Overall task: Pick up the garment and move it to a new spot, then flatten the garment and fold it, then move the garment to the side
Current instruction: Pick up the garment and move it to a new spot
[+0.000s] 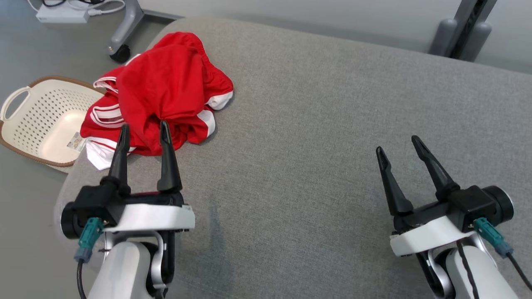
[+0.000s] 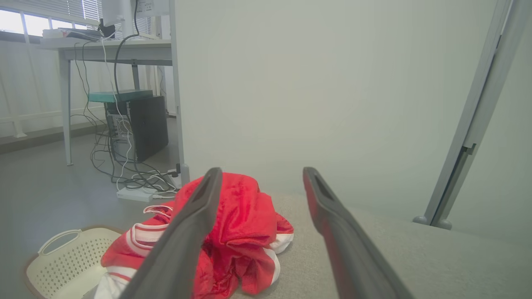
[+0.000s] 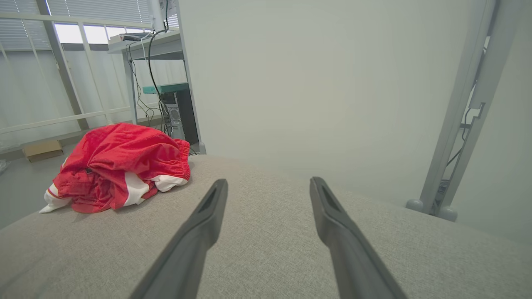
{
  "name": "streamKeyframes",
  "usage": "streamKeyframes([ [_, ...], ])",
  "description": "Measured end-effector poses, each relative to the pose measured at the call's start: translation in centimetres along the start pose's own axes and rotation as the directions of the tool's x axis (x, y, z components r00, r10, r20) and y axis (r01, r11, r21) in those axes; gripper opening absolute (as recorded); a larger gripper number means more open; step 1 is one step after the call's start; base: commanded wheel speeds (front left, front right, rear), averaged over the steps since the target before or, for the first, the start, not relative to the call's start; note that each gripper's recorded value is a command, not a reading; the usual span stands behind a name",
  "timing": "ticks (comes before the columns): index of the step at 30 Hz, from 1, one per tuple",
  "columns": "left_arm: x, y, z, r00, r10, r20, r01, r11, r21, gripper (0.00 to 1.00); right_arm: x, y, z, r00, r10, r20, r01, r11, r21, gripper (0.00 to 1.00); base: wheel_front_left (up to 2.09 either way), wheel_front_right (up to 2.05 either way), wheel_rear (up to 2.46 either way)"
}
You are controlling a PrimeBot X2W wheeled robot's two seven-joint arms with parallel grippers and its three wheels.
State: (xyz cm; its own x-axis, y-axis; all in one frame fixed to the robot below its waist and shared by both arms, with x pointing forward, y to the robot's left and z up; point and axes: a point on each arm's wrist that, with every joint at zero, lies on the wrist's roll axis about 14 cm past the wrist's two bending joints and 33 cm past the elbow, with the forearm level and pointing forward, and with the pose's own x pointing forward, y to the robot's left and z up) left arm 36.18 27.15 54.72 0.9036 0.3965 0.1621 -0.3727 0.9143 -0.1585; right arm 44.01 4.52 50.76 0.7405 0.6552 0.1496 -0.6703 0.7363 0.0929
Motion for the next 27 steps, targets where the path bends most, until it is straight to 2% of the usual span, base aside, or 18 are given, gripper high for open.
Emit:
streamKeyframes([
  [11,7.1,0.4,-2.4,0.999,0.045,-0.012,-0.044,0.995,0.091,1.00,0.9,-3.6,-4.4,0.998,-0.021,-0.067,0.022,1.000,0.010,1.00,0.00,0.00,0.00],
  [17,9.9,0.7,-4.1,0.997,0.054,-0.048,-0.047,0.990,0.134,1.00,0.7,-4.8,-5.5,0.996,-0.040,-0.085,0.041,0.999,0.010,1.00,0.00,0.00,0.00],
  [23,13.0,2.1,-7.2,0.984,0.083,-0.159,-0.055,0.984,0.172,1.00,0.5,-5.3,-6.3,0.994,-0.046,-0.101,0.048,0.999,0.016,1.00,0.00,0.00,0.00],
  [27,14.0,2.4,-9.8,0.946,0.106,-0.308,-0.063,0.987,0.145,1.00,0.4,-5.1,-6.7,0.993,-0.040,-0.110,0.042,0.999,0.019,1.00,0.00,0.00,0.00],
])
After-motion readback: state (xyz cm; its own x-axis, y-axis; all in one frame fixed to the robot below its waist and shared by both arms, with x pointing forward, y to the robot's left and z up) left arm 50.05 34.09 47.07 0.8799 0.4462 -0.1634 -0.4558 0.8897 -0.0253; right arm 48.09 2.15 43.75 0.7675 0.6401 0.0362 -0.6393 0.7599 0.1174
